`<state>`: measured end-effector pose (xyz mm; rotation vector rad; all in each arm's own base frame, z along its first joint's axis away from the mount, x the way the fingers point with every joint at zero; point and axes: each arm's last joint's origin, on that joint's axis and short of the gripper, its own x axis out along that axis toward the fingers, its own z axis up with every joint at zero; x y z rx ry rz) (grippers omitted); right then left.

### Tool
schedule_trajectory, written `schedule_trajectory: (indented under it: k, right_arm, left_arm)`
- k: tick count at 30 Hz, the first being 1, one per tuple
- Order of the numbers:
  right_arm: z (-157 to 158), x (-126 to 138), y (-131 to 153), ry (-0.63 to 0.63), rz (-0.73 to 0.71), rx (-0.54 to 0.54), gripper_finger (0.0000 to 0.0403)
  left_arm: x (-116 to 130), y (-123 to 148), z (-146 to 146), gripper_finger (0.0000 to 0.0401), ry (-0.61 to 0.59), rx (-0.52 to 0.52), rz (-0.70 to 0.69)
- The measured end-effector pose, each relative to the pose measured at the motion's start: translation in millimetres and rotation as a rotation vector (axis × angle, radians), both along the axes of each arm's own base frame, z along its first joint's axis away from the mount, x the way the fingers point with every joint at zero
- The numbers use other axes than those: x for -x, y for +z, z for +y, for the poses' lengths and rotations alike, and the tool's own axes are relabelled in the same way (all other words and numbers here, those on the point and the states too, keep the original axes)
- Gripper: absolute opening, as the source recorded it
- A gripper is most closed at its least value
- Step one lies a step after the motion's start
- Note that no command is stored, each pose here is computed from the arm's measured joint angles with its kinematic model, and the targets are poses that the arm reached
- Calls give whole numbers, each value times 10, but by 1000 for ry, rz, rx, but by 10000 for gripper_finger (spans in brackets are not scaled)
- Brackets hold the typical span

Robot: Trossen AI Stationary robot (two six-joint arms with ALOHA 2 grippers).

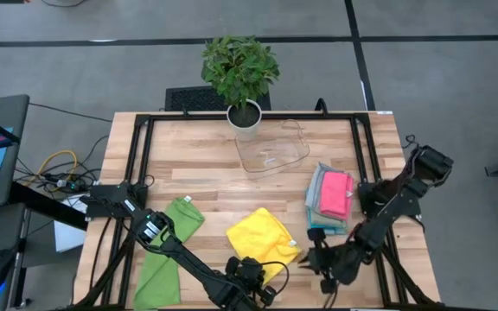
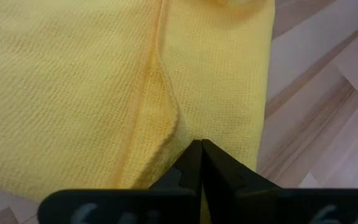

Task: Fold microfiber towels
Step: Fold the yellow microfiber cloth

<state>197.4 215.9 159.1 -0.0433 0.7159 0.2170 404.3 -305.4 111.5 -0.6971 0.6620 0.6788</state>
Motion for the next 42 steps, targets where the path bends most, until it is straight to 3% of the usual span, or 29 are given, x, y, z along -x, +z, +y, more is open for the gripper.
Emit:
schedule_trajectory:
  k: [8,16,26,30,42]
  right_arm:
    - [-46,-166,-338,-61,75,31,68]
    - [-250,-278,-395,-150,143,59,67]
    - [-376,-219,-465,-199,261,154,67]
    - [-425,-154,-427,-196,294,183,67]
    - [-361,-73,43,-121,137,52,67]
  left_arm:
    - [0,0,-2,0,-3,3,3]
    - [-6,5,-14,0,-28,7,9]
    - [-4,5,-18,0,-29,7,8]
    - [-1,5,-22,0,-30,8,9]
    - [-1,7,-29,0,-39,3,7]
